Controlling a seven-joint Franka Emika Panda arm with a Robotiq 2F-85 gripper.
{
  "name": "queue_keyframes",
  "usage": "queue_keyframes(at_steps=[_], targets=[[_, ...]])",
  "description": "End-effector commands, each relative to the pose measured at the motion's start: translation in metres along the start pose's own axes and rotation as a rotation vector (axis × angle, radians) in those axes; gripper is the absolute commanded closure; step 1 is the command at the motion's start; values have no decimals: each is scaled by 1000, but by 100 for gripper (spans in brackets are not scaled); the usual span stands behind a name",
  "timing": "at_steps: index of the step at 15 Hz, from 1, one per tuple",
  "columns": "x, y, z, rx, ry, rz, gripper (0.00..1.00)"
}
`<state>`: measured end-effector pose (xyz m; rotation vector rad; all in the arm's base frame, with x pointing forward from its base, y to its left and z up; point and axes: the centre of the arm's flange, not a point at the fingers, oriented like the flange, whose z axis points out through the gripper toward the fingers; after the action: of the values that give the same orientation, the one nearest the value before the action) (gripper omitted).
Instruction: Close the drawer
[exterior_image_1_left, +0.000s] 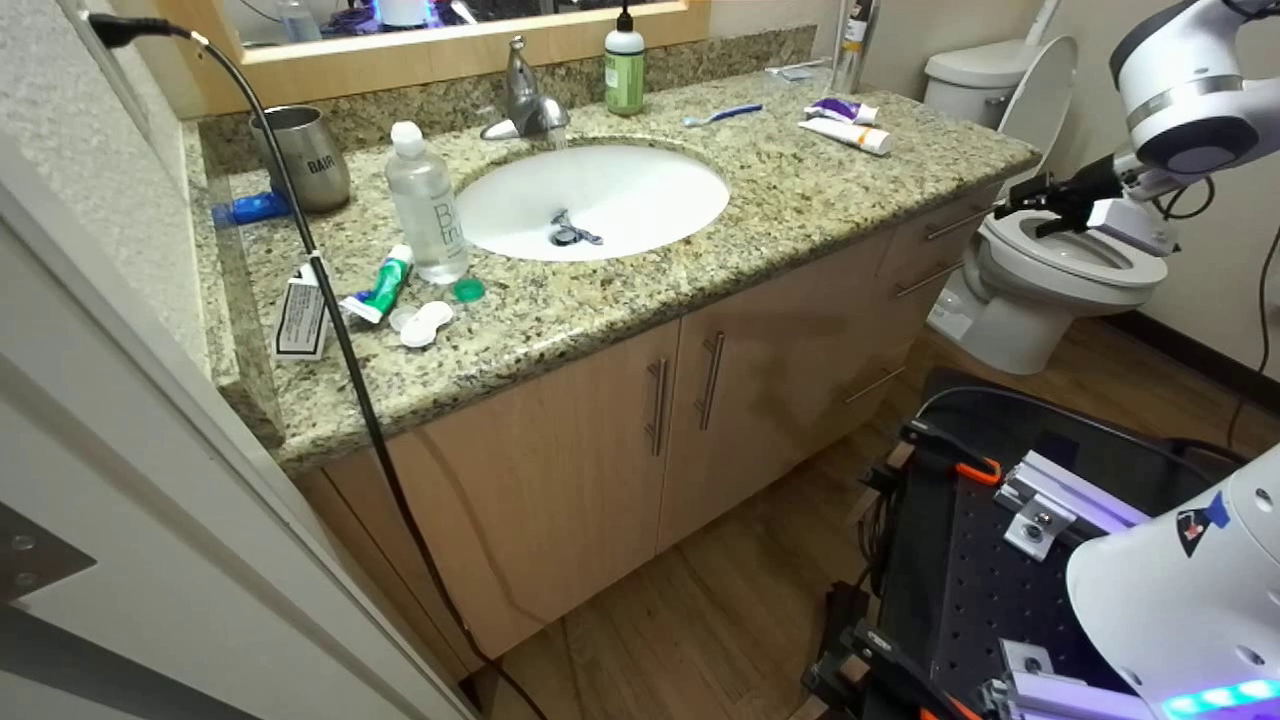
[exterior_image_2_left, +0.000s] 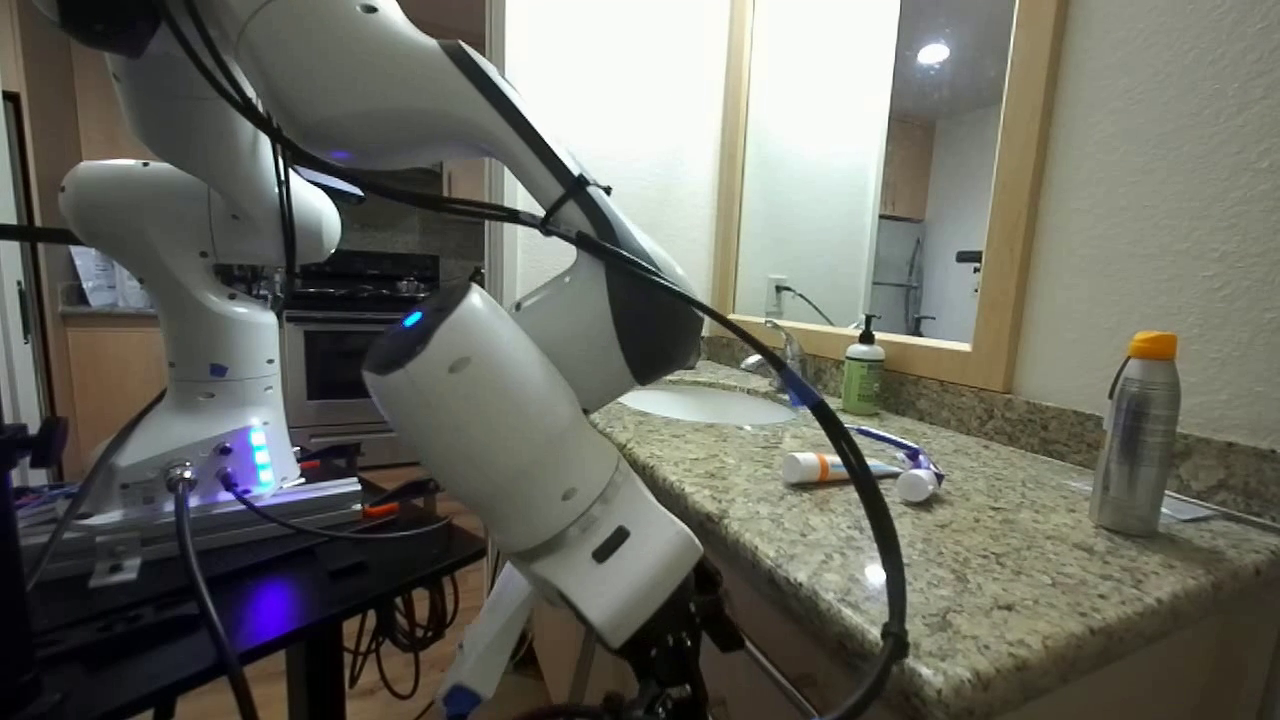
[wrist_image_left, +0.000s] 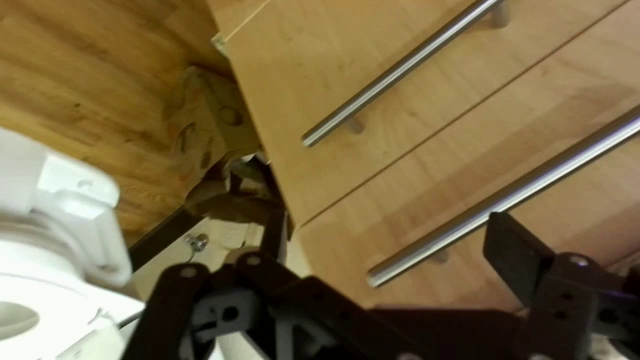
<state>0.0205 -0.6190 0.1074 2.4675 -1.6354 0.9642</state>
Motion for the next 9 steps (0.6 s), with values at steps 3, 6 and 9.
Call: queue_keyframes(at_steps=[3, 6, 9], targets=[[31, 36, -112, -300, 123, -42, 0], [50, 29, -151, -427, 101, -146, 0], [44, 10, -148, -390, 138, -165, 0]])
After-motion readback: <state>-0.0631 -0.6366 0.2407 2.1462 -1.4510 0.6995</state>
